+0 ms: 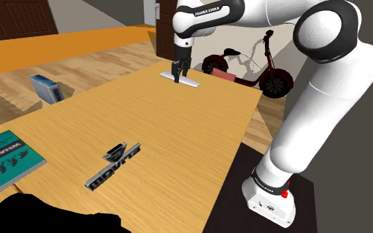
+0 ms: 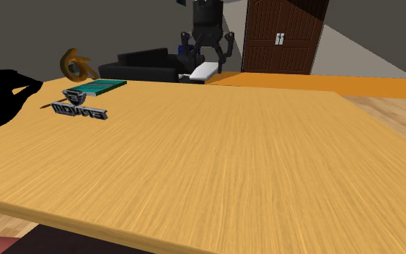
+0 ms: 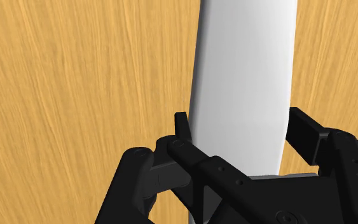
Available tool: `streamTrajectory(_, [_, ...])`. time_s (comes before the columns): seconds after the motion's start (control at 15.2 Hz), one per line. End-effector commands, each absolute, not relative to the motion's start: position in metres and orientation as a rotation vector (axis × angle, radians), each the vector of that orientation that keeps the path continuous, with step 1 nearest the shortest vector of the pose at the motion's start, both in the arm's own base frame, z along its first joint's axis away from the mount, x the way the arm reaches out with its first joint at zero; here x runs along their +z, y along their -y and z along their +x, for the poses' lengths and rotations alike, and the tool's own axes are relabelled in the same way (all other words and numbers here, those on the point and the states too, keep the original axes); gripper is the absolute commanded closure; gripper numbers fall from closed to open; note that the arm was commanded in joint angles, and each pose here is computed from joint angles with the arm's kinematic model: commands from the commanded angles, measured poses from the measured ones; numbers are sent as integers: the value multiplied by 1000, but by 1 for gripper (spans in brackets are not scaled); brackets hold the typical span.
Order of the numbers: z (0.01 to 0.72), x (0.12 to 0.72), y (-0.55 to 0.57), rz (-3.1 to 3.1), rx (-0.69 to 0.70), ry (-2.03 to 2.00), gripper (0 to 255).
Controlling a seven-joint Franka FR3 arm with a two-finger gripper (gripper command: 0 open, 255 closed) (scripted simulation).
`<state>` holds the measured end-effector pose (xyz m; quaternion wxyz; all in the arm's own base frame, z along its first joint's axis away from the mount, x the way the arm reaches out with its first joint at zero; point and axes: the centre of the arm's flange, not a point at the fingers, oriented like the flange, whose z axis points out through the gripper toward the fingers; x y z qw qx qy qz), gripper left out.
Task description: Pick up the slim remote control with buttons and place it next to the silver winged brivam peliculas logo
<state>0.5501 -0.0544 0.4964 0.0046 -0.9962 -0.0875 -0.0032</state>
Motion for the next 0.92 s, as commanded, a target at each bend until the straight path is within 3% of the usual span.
streamTrajectory(0.0, [536, 498, 31, -3121, -11, 272, 255])
streamTrajectory(0.86, [445, 498, -114, -3121, -11, 272, 255])
